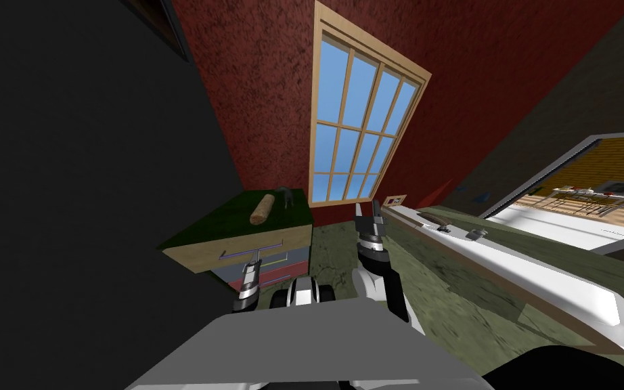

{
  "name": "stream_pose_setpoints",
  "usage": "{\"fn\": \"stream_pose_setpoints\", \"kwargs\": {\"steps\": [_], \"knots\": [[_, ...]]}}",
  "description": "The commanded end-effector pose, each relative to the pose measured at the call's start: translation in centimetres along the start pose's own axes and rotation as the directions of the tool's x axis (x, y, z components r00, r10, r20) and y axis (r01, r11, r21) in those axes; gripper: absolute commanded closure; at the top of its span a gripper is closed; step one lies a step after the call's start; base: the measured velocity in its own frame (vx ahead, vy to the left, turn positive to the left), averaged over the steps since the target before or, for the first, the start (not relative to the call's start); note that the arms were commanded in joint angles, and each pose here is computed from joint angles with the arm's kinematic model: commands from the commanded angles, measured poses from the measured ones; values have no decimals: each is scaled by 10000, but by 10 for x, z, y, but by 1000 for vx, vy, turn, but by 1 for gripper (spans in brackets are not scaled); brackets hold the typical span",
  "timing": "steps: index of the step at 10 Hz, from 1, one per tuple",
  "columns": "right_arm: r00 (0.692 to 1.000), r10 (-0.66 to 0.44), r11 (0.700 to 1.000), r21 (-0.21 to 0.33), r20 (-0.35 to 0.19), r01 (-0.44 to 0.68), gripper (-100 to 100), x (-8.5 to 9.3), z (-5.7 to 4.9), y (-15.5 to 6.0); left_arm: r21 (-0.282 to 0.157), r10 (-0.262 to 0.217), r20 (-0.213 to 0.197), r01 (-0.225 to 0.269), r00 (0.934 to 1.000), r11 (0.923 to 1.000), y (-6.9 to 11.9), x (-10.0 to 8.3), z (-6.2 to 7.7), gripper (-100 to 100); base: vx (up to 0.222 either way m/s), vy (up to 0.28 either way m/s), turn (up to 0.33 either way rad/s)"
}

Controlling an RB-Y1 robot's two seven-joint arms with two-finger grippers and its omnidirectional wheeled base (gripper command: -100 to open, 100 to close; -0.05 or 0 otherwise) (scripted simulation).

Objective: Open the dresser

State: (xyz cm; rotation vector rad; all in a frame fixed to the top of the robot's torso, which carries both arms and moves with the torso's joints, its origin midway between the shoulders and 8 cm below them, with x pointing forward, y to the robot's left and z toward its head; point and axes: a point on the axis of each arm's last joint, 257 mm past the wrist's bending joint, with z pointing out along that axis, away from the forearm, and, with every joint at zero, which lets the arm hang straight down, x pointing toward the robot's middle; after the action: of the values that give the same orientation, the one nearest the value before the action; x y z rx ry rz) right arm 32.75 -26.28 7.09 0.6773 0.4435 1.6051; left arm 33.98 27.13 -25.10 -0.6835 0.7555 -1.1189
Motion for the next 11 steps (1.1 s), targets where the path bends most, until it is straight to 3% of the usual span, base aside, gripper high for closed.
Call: {"fn": "stream_pose_setpoints", "kwargs": {"steps": [1, 4, 5, 10, 11], "knots": [[10000, -1, 10000, 0, 0, 1, 0, 0, 0, 0, -77, -18, -69, 18, 10000, 10000, 3, 1, 12, 100, -113, -41, 36], [10000, -1, 10000, 0, 0, 1, 0, 0, 0, 0, -137, -66, -184, 63, 9998, 9999, 6, 4, 31, 100, -140, -28, 38], [10000, 0, 10000, 0, 0, 0, 0, 0, 0, 0, -261, -63, -196, 58, 9998, 9996, 9, 5, 24, 100, -65, -15, 3], [10000, 0, 10000, -1, -1, 0, 0, 0, 0, 0, -83, 209, 270, -207, 9994, 9998, -3, 7, 28, 100, -199, 12, -100], [10000, 0, 10000, 0, -1, 0, 0, 0, 0, 0, -363, 166, 144, -160, 9998, 9992, 5, 7, 22, 100, -89, 0, -34]]}}
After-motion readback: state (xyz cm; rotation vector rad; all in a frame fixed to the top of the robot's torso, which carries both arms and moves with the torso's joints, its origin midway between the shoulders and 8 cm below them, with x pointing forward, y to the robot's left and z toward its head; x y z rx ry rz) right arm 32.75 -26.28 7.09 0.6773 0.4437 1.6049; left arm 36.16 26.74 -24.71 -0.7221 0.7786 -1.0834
